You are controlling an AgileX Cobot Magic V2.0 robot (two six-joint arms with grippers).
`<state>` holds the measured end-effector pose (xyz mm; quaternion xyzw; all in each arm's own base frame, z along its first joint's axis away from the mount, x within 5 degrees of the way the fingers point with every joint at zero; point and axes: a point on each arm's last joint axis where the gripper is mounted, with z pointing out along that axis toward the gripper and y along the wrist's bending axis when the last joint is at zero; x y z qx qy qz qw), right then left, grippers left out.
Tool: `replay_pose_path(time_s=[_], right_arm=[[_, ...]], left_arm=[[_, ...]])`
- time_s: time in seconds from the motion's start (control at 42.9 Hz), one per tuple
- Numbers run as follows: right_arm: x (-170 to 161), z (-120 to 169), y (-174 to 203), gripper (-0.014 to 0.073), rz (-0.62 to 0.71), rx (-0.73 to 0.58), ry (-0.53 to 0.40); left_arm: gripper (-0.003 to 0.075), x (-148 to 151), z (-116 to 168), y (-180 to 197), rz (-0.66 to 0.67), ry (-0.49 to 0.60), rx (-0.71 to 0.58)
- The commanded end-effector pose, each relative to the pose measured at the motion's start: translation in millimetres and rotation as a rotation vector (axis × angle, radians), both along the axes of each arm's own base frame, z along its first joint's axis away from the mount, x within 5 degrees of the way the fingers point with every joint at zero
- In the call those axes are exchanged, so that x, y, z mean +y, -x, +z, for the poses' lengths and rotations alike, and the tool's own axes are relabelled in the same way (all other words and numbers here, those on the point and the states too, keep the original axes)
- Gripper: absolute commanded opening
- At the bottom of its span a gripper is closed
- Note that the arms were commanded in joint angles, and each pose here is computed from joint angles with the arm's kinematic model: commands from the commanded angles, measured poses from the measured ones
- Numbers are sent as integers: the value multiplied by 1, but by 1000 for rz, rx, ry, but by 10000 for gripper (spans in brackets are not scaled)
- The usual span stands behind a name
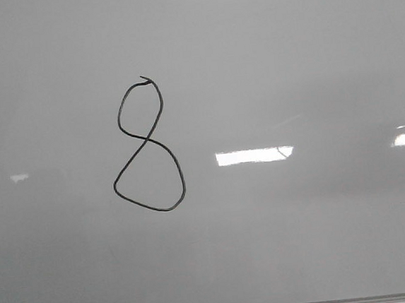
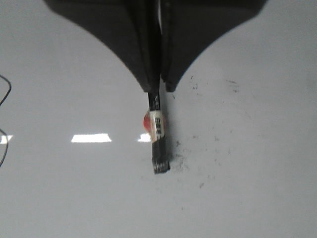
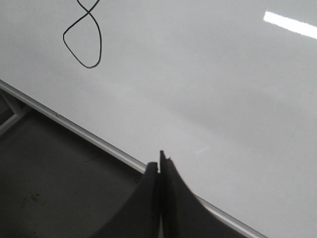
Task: Write number 8 on whiteboard
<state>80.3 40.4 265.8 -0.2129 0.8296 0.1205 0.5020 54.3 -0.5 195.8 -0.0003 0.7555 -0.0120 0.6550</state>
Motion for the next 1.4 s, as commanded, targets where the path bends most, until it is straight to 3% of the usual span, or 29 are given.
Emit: replay_pose_path(time_s=[0.0,1.119,1.235,1.375], right_arm=[[-1,13,-4,-69,-27,-77,-38],[-2,11,-3,-69,-30,-88,-27],[-10,9,-2,-69,-92,-193,9],[-25,-6,6,-69,-272,-387,-88]], left_arm=[[-21,1,5,-1,17,22,-107],[-21,2,1,-1,45,1,-109],[-21,2,1,-1,45,1,-109],[-21,2,1,-1,45,1,-109]])
